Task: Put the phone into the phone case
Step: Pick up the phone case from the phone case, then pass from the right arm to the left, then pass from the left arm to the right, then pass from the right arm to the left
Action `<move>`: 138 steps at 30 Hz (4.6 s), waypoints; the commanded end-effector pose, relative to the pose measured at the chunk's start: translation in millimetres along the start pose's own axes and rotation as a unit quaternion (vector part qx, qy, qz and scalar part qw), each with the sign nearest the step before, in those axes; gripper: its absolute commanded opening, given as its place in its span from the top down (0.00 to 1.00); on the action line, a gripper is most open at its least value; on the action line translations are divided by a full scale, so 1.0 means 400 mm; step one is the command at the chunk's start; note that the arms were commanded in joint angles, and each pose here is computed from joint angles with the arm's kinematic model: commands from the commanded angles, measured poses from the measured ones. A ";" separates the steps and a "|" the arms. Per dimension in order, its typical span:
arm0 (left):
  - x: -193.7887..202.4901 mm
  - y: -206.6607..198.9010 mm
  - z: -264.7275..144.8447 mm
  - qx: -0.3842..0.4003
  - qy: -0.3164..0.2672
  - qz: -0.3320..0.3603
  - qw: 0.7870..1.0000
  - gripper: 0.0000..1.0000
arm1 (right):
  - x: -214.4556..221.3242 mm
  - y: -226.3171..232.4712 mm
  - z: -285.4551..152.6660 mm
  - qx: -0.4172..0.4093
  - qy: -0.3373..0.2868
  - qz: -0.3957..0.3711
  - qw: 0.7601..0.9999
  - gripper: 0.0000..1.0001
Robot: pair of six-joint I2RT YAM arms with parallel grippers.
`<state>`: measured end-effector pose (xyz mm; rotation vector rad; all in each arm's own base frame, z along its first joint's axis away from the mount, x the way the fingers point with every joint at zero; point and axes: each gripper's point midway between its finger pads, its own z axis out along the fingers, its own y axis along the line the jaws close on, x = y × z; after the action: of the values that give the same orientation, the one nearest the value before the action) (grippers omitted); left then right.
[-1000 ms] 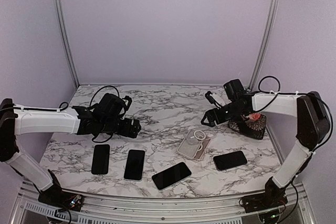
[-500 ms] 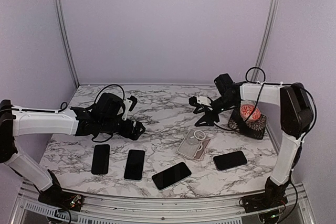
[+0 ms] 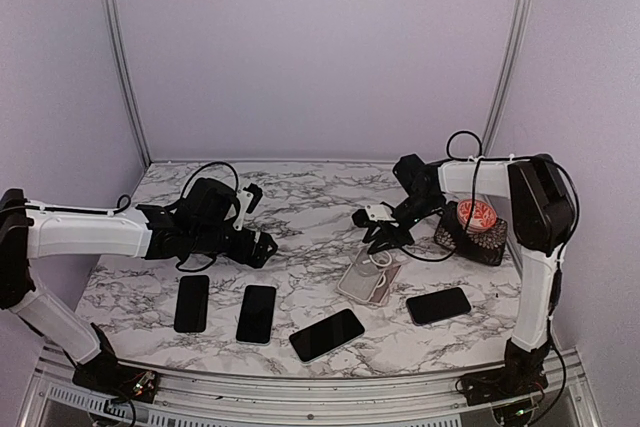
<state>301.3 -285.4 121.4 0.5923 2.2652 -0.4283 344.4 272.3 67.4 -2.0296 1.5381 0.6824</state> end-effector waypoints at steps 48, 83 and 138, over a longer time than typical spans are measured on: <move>-0.191 -0.114 -0.157 0.159 -0.217 -0.083 0.960 0.01 | -0.402 -0.284 -0.219 0.453 -0.295 0.378 0.751 1.00; -0.278 -0.161 -0.167 0.208 -0.283 -0.056 0.935 1.00 | -0.702 -0.066 -0.243 0.358 -0.377 0.158 0.839 0.47; -0.412 -0.371 -0.659 0.424 -0.475 0.131 0.760 0.01 | -0.936 0.277 -0.589 0.141 -0.598 -0.087 0.785 1.00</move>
<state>201.3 -331.5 389.1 0.8105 1.0978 -1.1389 176.7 362.4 461.1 -1.0443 0.6662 1.1892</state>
